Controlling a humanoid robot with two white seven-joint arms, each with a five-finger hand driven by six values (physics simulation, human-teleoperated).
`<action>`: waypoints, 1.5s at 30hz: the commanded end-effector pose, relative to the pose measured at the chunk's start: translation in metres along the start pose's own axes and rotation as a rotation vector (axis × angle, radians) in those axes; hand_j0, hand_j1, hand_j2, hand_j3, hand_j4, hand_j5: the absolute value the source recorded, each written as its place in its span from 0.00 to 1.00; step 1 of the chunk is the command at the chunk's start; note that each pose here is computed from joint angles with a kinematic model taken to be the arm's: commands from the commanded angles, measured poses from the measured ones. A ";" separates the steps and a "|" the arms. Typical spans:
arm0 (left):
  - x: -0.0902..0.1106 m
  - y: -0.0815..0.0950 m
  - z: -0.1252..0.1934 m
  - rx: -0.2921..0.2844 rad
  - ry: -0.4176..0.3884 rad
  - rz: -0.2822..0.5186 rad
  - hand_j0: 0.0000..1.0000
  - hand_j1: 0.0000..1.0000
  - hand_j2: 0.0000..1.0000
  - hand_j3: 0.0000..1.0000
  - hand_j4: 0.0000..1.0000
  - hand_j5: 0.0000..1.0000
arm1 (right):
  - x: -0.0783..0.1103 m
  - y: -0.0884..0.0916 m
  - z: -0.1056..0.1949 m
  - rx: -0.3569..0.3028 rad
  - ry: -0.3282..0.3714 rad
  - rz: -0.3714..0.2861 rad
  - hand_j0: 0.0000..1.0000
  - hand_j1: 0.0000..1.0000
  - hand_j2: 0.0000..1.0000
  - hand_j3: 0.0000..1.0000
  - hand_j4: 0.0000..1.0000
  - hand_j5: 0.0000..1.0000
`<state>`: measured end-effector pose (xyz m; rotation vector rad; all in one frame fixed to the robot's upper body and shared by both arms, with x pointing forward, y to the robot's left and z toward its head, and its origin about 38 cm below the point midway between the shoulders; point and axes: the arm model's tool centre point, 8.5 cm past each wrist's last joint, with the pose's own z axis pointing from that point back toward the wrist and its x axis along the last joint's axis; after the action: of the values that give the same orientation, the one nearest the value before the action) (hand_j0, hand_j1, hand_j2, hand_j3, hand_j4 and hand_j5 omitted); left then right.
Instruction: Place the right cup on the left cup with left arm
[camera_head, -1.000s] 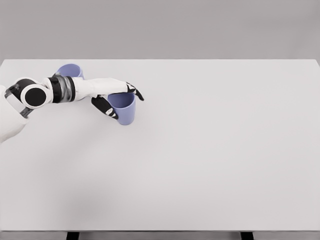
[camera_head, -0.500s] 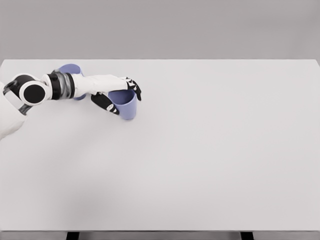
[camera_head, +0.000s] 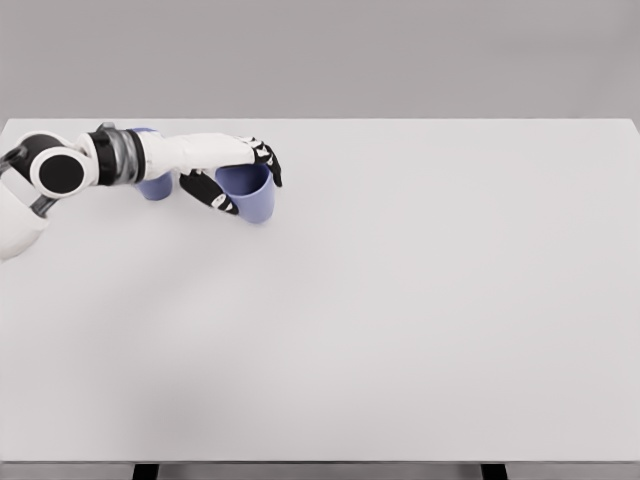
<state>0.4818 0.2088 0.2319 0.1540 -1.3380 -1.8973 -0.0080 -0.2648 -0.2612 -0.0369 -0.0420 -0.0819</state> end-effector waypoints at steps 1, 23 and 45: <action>0.000 0.000 0.001 0.002 -0.003 -0.003 0.51 0.51 0.51 0.51 0.51 0.51 | -0.001 0.000 0.000 0.000 0.002 0.000 1.00 1.00 1.00 1.00 1.00 1.00; -0.002 0.029 0.030 0.042 0.027 -0.061 0.51 0.51 0.51 0.51 0.51 0.51 | -0.001 0.000 0.000 0.000 0.002 0.000 1.00 1.00 1.00 1.00 1.00 1.00; -0.011 0.069 0.073 0.108 0.084 -0.093 0.51 0.51 0.51 0.51 0.51 0.51 | 0.000 0.000 0.000 0.001 -0.001 0.000 1.00 1.00 1.00 1.00 1.00 1.00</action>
<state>0.4895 0.2583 0.3186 0.3523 -1.4011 -1.8810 -0.0090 -0.2648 -0.2612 -0.0367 -0.0407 -0.0820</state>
